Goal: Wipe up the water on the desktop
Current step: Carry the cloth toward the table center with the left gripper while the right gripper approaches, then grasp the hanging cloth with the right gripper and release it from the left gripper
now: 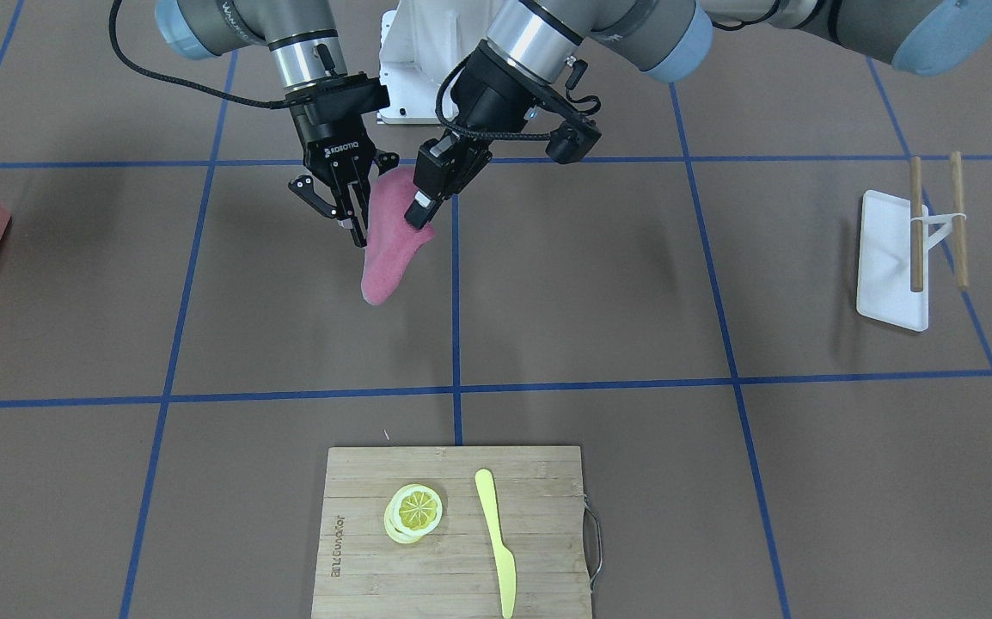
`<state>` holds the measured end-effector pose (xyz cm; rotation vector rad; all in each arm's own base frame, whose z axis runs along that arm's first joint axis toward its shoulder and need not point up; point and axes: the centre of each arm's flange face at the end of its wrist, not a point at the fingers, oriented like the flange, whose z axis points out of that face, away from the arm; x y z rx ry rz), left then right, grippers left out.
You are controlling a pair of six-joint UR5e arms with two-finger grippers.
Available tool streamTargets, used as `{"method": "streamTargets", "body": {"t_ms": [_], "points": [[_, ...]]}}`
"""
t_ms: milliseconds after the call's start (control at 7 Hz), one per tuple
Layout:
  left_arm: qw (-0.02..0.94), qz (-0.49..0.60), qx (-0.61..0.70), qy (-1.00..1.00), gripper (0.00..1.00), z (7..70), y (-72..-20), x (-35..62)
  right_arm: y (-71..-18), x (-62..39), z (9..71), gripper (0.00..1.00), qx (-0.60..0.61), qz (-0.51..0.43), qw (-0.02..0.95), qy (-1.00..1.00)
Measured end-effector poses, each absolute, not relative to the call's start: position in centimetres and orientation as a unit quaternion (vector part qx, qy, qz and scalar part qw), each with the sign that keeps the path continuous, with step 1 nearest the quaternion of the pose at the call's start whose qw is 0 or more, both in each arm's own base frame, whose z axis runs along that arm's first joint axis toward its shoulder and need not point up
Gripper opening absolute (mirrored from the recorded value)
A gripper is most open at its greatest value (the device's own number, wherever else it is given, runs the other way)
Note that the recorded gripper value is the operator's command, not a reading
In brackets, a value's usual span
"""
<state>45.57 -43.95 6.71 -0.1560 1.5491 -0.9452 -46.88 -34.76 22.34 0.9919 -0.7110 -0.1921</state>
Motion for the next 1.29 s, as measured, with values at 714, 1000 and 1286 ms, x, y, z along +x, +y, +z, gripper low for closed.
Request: {"method": "streamTargets", "body": {"t_ms": [714, 1000, 1286], "points": [[0.615, -0.410, -0.067, 0.670, 0.00, 7.2, -43.9, 45.5, -34.6, -46.7, 22.3, 0.00, 0.460, -0.063, 0.815, -0.347], [0.607, -0.404, -0.066, 0.681, 0.00, 6.3, -43.3, 44.3, -34.5, -46.9, 22.8, 0.00, 0.457, -0.065, 0.818, -0.344], [0.604, -0.404, -0.064, 0.684, 0.00, 6.6, -43.1, 43.3, -34.3, -46.5, 22.3, 0.00, 0.459, -0.063, 0.815, -0.349]]}}
